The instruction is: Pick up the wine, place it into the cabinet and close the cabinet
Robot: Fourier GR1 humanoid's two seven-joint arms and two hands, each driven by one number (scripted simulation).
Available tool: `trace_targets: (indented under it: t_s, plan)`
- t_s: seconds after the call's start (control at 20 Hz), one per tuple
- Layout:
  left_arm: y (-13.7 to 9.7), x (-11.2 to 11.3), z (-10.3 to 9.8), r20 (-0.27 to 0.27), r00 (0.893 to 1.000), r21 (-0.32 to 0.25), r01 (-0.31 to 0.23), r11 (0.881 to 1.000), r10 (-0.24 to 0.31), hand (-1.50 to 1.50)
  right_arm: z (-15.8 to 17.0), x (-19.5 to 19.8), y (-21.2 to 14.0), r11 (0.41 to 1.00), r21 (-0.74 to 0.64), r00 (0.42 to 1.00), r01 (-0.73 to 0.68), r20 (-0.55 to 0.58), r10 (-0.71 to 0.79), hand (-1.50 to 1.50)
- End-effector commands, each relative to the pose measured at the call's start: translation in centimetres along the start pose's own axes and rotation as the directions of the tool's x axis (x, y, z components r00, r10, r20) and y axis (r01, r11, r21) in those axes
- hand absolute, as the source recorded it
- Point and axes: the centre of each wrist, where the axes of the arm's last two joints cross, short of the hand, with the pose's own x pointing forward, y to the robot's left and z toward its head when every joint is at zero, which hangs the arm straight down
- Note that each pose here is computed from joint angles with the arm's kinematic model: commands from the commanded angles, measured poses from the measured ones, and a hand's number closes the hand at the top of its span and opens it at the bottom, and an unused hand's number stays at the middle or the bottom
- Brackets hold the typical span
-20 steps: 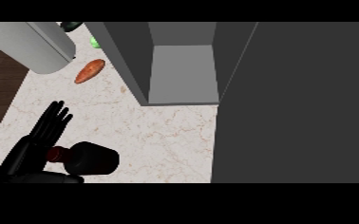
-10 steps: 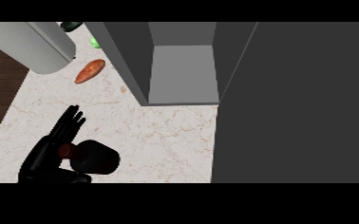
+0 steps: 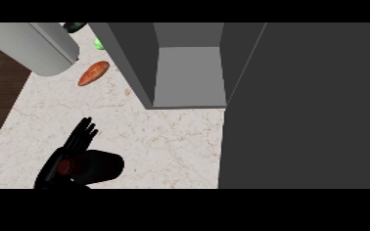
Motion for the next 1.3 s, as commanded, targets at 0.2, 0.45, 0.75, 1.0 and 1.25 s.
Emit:
trace_targets:
  t_s: [0.2,0.45,0.75,1.0,1.25]
  plan:
    - [0.2,-2.8,1.1,0.006,0.994,0.043,-0.113,0.993,0.113,-1.50,3.0,5.0,0.0,0.999,0.001,0.993,0.035,0.109,-0.035,-1.50]
    - [-1.1,-4.6,-0.2,-0.005,0.980,0.050,-0.198,0.979,0.199,-1.50,3.1,4.5,0.5,0.999,0.003,0.993,0.036,0.109,-0.037,-1.50]
    - [-1.4,-5.1,-1.2,0.033,0.948,0.073,-0.317,0.946,0.315,-1.50,3.0,4.1,0.0,0.999,-0.001,0.994,0.032,0.100,-0.032,-1.50]
    - [-3.4,-5.2,-1.2,0.005,0.944,0.041,-0.331,0.943,0.331,-1.50,3.5,4.7,0.0,1.000,0.018,0.994,0.018,0.103,-0.020,-1.50]
    - [-2.0,-4.3,-1.1,0.042,0.952,0.027,-0.305,0.952,0.303,-1.50,3.9,4.9,-0.2,1.000,-0.003,0.996,0.019,0.088,-0.019,-1.50]
